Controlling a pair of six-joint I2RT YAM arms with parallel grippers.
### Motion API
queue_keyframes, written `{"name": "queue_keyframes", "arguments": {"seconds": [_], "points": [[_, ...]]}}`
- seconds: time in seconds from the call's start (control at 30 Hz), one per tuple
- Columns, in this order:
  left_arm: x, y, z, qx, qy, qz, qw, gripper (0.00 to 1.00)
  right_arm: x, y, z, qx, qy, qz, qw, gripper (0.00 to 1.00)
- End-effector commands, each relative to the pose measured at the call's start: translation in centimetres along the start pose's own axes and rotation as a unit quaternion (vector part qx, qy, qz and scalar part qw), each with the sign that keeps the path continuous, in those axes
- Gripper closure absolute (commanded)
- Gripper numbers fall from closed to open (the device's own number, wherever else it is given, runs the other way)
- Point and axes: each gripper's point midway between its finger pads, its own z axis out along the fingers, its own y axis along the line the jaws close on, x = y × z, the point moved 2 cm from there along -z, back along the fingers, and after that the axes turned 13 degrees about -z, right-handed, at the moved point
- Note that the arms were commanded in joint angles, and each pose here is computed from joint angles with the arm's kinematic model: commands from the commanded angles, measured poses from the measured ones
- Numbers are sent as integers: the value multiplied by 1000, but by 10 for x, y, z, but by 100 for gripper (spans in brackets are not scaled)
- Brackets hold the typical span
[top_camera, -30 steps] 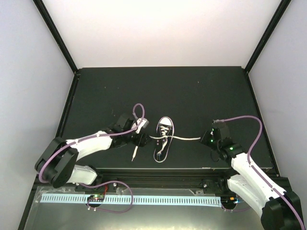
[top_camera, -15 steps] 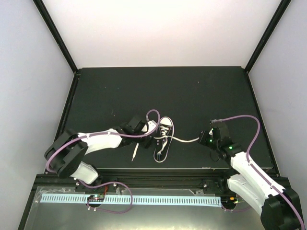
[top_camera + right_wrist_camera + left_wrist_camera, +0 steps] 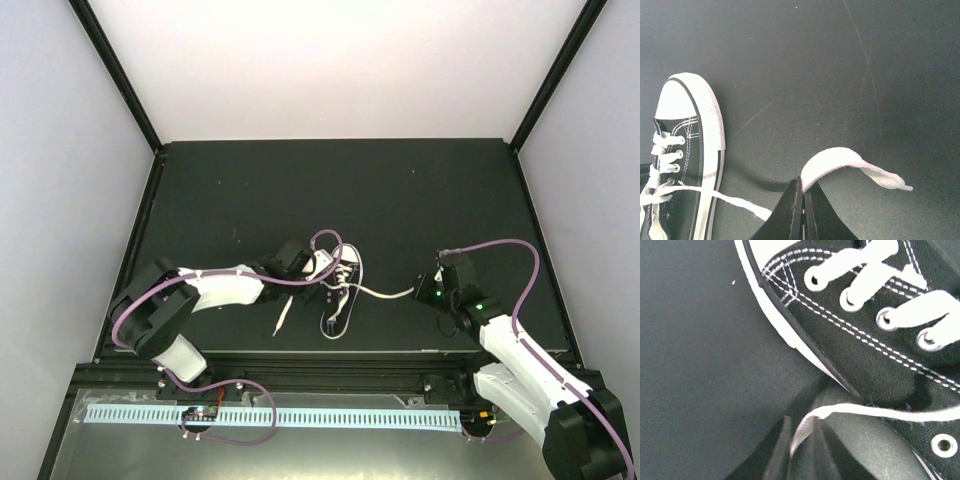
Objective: Tie the shoes
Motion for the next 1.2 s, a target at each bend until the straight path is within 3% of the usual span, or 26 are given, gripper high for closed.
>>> {"name": "queue_keyframes", "arguments": {"seconds": [0.0, 0.07, 0.27, 0.37, 0.43, 0.67, 0.93, 1.1, 1.17], "points": [[-16, -2, -3, -1, -37, 4, 999, 94, -8, 1, -3, 0, -15, -3, 1000, 98], [-16, -5, -4, 8, -45, 3, 999, 98, -9, 1, -3, 1, -14, -4, 1000, 98], [-18, -9, -13, 25, -65, 6, 998, 98, -11, 1, -4, 4, -15, -8, 1000, 98], [-19, -7, -13, 17, -63, 9, 998, 78, -12, 2, -4, 3, -16, -8, 1000, 98], [-18, -2, -10, 0, -55, 9, 998, 71, -12, 2, -4, 1, -15, -8, 1000, 98], [-15, 2, -2, -16, -37, 17, 999, 57, -11, 2, -4, 1, -14, -9, 1000, 98], [-12, -3, 16, -1, 3, 14, 1000, 61, -12, 4, -4, -2, -14, -9, 1000, 98], [-5, -3, 23, 1, 20, 3, 1000, 70, -11, 4, -3, -3, -13, -9, 1000, 98], [-1, -2, 26, -1, 29, -2, 1000, 79, -11, 3, -3, -2, -13, -9, 1000, 98]]}}
